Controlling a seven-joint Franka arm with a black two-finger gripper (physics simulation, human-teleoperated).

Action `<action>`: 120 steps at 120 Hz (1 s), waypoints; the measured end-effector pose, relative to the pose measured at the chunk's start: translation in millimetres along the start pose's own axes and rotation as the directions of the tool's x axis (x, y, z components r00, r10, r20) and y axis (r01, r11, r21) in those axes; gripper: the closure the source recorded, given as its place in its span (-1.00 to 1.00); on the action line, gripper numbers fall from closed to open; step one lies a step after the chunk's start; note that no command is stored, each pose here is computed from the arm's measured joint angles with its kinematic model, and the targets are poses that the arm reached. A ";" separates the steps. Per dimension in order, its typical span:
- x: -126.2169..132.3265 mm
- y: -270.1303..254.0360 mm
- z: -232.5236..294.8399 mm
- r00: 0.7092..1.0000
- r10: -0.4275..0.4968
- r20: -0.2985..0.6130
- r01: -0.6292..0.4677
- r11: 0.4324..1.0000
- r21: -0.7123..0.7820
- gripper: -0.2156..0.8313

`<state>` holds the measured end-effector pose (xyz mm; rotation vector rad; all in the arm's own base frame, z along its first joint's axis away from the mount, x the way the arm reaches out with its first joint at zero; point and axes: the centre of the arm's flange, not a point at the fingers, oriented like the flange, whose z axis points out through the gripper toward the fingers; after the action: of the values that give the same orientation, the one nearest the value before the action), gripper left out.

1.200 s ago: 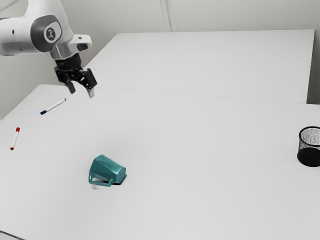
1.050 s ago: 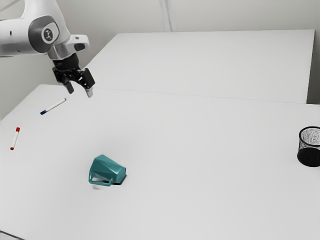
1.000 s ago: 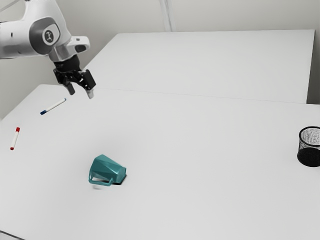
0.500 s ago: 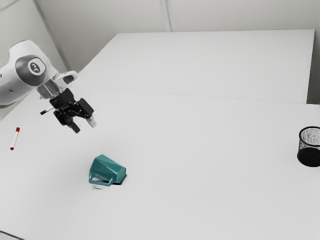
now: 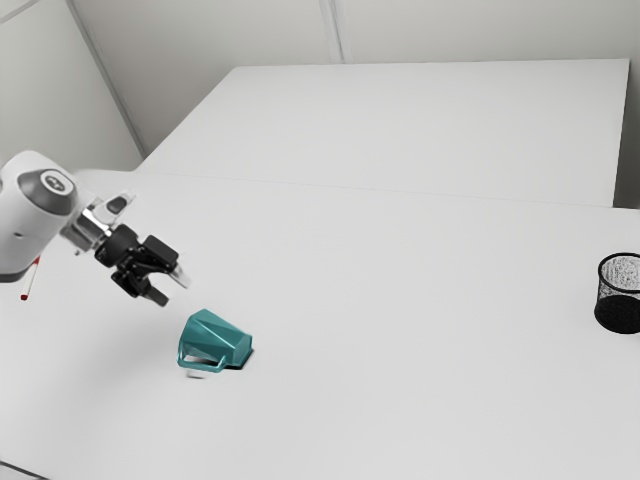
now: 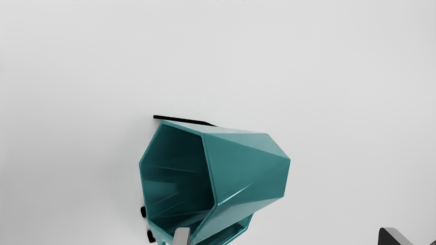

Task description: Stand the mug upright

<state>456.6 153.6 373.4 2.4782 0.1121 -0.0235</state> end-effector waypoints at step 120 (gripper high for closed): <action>-14.0 -51.7 55.4 0.994 0.107 -0.024 -0.109 0.988 -0.112 -0.59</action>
<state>438.8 159.2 298.6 2.3680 -0.0134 0.0496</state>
